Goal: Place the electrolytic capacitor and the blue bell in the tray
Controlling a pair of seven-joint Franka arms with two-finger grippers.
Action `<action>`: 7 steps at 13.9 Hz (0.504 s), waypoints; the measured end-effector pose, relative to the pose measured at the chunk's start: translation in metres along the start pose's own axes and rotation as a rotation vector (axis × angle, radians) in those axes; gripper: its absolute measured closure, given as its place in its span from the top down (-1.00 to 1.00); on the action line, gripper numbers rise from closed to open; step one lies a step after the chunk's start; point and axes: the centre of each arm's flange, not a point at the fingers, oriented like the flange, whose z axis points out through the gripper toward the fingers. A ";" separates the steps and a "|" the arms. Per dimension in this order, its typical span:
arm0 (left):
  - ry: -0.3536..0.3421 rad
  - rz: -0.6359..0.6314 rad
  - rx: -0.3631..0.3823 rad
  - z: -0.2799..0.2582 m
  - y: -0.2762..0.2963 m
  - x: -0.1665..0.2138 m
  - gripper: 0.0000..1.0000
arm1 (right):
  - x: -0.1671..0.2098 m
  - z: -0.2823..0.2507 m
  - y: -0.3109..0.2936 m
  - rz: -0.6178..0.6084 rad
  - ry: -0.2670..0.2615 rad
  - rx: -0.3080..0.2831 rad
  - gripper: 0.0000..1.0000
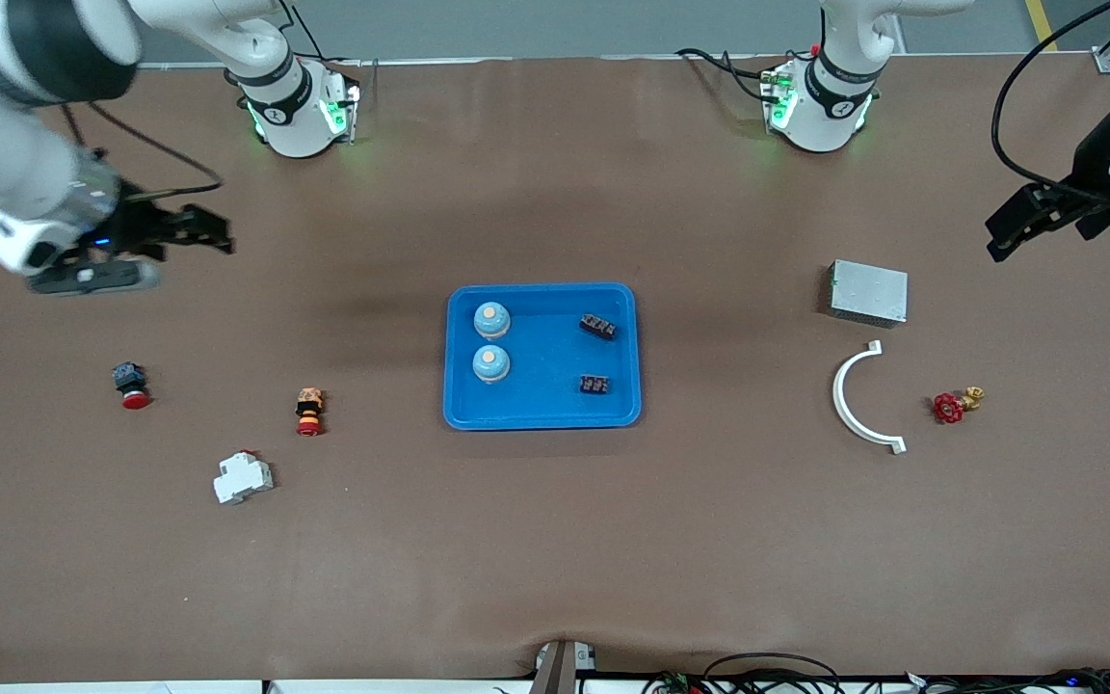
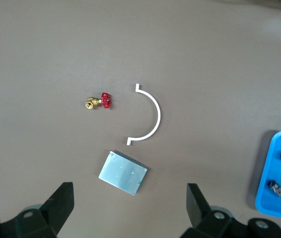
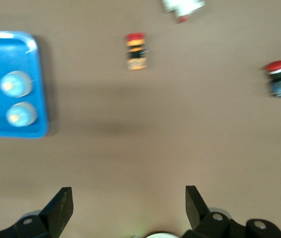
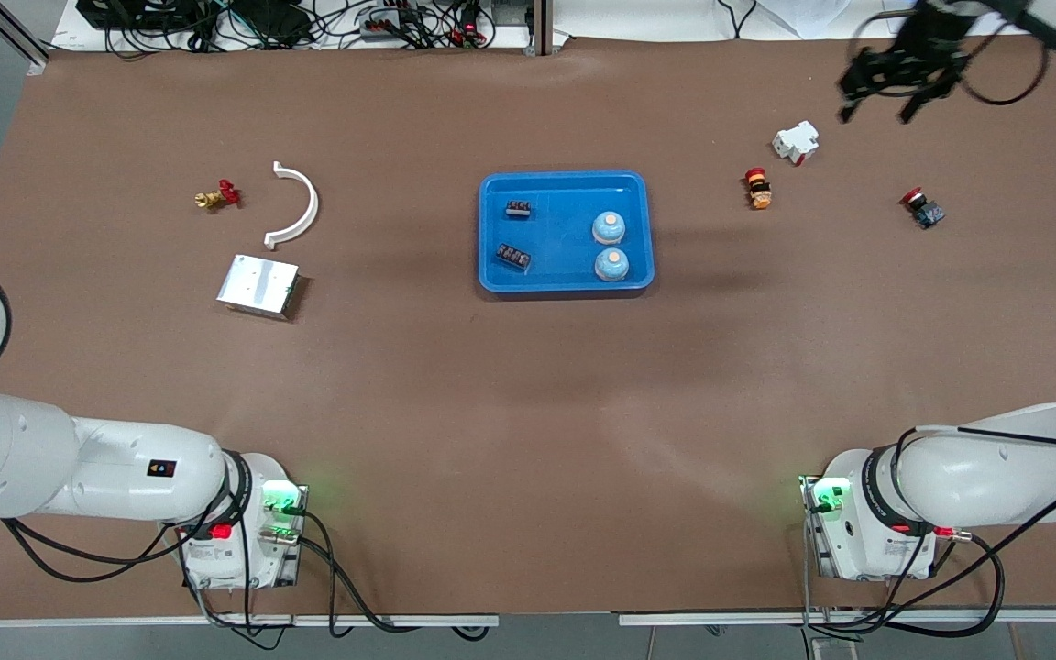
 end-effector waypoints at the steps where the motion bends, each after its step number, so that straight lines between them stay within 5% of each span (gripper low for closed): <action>1: -0.006 0.029 0.001 -0.001 -0.006 -0.002 1.00 | 0.006 -0.006 0.024 0.019 0.018 -0.018 1.00; 7: -0.040 0.098 -0.009 0.000 -0.023 -0.007 1.00 | 0.058 -0.075 0.055 0.072 0.169 -0.063 1.00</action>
